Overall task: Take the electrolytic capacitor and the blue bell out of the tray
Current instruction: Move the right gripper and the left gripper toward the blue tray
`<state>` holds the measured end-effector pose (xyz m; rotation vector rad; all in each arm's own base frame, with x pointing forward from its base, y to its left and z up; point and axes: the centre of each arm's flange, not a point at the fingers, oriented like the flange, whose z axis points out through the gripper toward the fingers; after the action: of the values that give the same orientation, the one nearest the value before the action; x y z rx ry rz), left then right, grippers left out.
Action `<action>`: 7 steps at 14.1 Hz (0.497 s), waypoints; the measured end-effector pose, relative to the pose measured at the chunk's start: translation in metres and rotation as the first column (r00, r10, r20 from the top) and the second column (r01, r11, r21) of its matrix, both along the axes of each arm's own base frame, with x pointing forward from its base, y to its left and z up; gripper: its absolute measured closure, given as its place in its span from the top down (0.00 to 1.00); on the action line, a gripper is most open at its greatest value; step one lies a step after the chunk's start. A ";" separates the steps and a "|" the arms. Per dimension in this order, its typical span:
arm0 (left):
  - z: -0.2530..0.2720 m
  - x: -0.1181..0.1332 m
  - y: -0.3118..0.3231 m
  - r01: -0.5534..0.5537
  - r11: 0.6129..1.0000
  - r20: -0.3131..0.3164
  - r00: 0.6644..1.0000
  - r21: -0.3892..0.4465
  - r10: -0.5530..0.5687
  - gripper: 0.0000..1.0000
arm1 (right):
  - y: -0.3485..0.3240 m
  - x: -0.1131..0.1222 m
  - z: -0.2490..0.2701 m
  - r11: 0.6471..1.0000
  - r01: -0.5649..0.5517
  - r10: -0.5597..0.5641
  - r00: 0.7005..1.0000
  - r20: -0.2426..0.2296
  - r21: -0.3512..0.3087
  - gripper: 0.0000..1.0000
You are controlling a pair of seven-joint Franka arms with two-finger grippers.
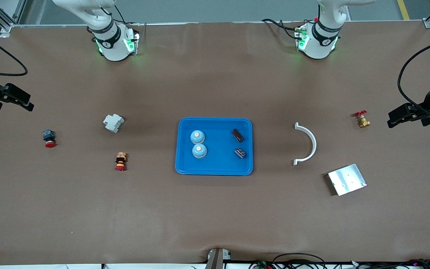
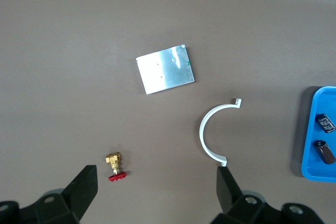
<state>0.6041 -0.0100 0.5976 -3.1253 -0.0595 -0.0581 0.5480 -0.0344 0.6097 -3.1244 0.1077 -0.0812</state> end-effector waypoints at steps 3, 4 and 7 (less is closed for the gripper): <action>0.000 0.000 0.000 0.000 1.000 0.000 1.000 0.000 0.000 1.00 | 0.000 0.000 -0.002 1.000 0.000 0.000 1.000 -0.003 0.000 1.00; 0.000 0.000 0.000 -0.001 1.000 0.000 1.000 0.000 0.001 1.00 | 0.000 0.000 -0.002 1.000 0.000 0.000 1.000 -0.005 0.000 1.00; 0.000 0.000 0.001 -0.002 1.000 0.000 1.000 0.000 0.002 1.00 | 0.001 0.000 -0.006 1.000 -0.002 0.002 1.000 -0.011 0.001 1.00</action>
<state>0.6041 -0.0090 0.5975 -3.1252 -0.0625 -0.0580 0.5476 -0.0334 0.6038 -3.1241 0.1053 -0.0633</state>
